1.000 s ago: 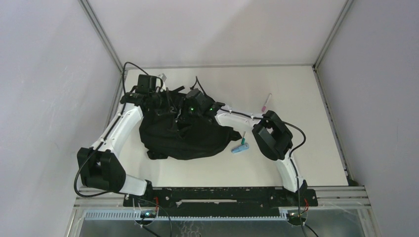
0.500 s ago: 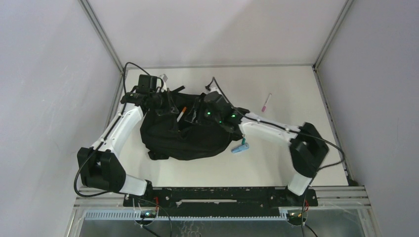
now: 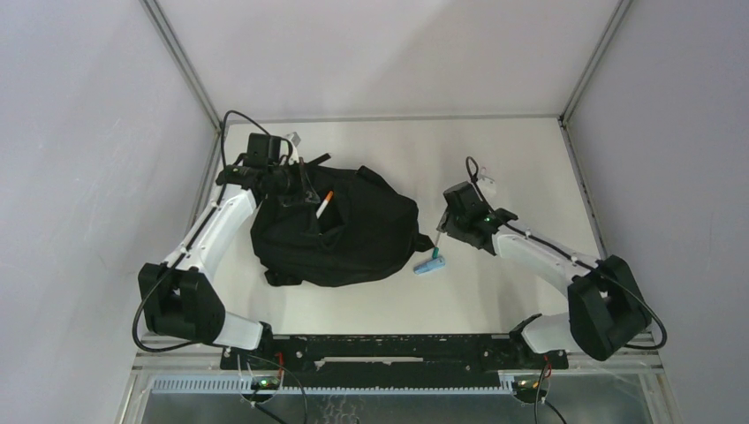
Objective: Pack the student bag
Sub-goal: Pick up the stationery from the center of the board.
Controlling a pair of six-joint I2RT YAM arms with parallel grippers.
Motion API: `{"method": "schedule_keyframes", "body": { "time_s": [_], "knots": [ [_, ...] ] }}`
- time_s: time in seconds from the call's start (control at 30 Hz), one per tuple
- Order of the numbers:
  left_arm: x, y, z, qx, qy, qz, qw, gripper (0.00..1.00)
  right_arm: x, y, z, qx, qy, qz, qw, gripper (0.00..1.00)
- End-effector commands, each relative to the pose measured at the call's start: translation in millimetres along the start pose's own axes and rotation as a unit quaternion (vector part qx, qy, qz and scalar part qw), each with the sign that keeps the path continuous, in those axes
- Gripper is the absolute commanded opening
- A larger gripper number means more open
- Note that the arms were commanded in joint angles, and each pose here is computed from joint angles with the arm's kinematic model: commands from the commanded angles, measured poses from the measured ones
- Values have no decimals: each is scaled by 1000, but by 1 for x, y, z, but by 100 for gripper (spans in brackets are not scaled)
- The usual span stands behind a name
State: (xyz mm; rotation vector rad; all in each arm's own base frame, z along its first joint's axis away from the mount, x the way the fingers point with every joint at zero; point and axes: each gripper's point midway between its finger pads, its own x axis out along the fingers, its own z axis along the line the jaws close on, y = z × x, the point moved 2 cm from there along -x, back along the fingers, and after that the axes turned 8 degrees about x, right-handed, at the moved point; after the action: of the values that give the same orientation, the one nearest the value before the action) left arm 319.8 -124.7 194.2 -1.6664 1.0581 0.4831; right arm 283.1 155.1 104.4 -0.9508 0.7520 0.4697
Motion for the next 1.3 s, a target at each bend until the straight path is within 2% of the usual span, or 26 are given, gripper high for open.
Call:
{"method": "schedule_keyframes", "body": {
  "time_s": [0.0, 0.3, 0.47, 0.57, 0.7, 0.73, 1.07, 1.27],
  "knots": [
    [4, -5, -8, 10, 28, -15, 999, 0, 9, 0, -10, -24, 30, 1, 999, 57],
    [6, -2, -9, 8, 32, -9, 999, 0, 52, 9, -2, -37, 59, 38, 997, 55],
    [6, 0, -9, 7, 36, -6, 999, 0, 73, 25, -15, -42, 94, 58, 993, 45],
    [7, 2, -9, 7, 36, -4, 999, 0, 73, 28, -22, -41, 113, 60, 991, 34],
    [7, 3, -11, 7, 44, -2, 999, 0, 64, 16, -27, -36, 124, 33, 991, 3],
    [7, 3, -11, 7, 45, -2, 999, 0, 62, 12, -25, -36, 120, 28, 992, 0],
    [6, 5, -13, 8, 48, -2, 999, 0, 8, -40, 18, -9, 0, -45, 999, 0],
    [5, 4, -13, 9, 49, -4, 999, 0, -46, -34, 93, -31, -187, -40, 981, 0]
  ]
}}
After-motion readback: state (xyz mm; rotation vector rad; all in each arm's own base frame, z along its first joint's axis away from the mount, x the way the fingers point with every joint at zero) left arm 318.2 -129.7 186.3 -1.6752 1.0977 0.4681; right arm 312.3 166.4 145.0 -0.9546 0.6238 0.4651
